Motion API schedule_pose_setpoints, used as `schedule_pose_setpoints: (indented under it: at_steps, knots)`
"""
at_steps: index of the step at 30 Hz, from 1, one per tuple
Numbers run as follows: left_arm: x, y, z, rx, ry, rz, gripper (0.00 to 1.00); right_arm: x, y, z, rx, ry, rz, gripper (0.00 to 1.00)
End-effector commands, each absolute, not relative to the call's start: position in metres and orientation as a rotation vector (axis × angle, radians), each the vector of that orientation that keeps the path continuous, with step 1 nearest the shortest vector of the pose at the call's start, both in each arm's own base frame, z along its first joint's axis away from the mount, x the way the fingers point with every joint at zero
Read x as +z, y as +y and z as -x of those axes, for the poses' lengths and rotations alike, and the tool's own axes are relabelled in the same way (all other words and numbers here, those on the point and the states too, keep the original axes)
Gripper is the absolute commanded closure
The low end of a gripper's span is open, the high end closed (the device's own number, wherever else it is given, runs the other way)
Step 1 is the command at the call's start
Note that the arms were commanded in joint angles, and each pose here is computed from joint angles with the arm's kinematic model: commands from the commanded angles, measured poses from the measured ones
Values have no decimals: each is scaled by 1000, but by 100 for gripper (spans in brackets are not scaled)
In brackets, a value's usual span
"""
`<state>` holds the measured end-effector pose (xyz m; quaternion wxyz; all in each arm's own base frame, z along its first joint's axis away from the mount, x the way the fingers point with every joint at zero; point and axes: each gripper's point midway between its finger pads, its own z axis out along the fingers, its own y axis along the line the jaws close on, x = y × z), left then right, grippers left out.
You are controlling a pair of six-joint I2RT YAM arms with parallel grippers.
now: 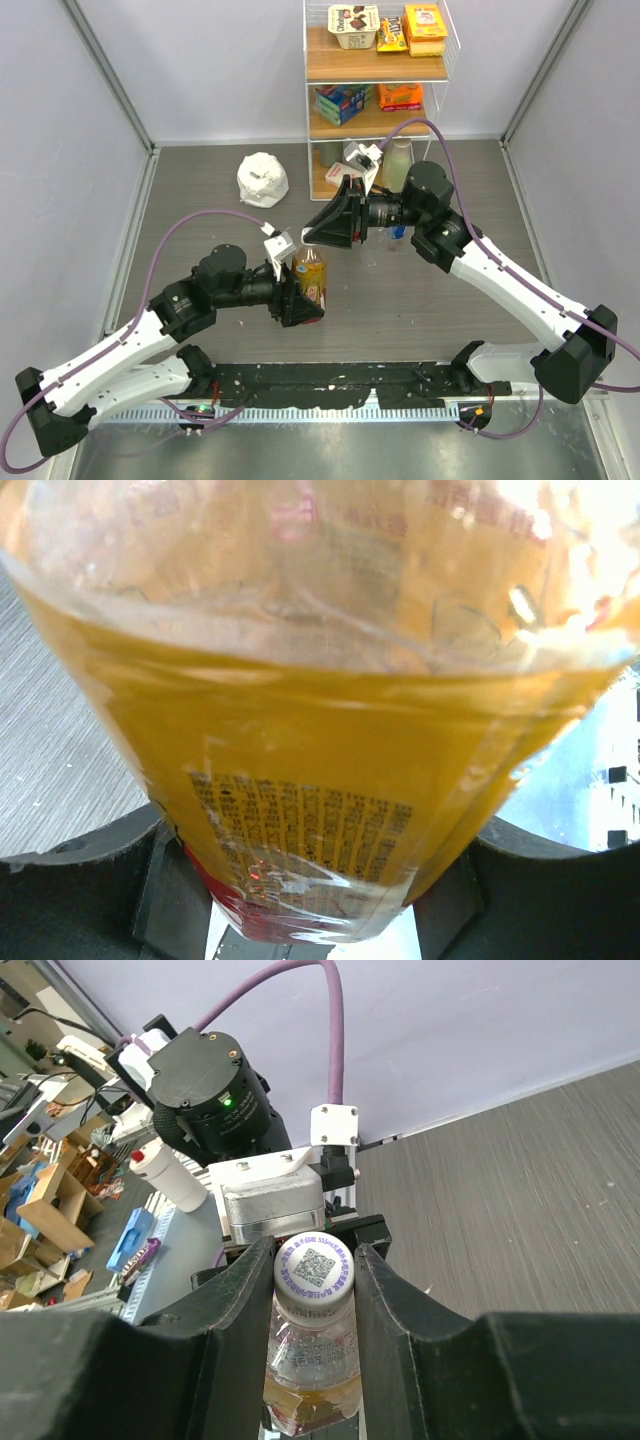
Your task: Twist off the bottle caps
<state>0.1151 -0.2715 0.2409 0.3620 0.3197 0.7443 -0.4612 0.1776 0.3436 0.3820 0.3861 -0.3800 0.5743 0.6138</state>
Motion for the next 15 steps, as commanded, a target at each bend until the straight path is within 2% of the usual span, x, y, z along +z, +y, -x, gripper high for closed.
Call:
schedule_pose_setpoints:
  at_steps: [1, 5, 6, 7, 8, 15]
  knots:
    - [252, -277, -118, -1204, 1842, -842, 100, 402, 341, -147, 1659, 1342, 1082, 98]
    - [244, -274, -123, -1164, 1878, -820, 100, 406, 337, -155, 1635, 1350, 1035, 83]
    - [242, -274, -124, -1157, 1888, -817, 100, 406, 336, -157, 1632, 1357, 1021, 75]
    - [241, -273, -125, -1145, 1891, -810, 100, 408, 335, -159, 1623, 1357, 1005, 71]
    - [240, -272, -127, -1135, 1896, -803, 100, 409, 334, -164, 1610, 1362, 981, 62]
    - [230, -267, -137, -1059, 1941, -768, 100, 421, 325, -183, 1516, 1365, 822, 27]
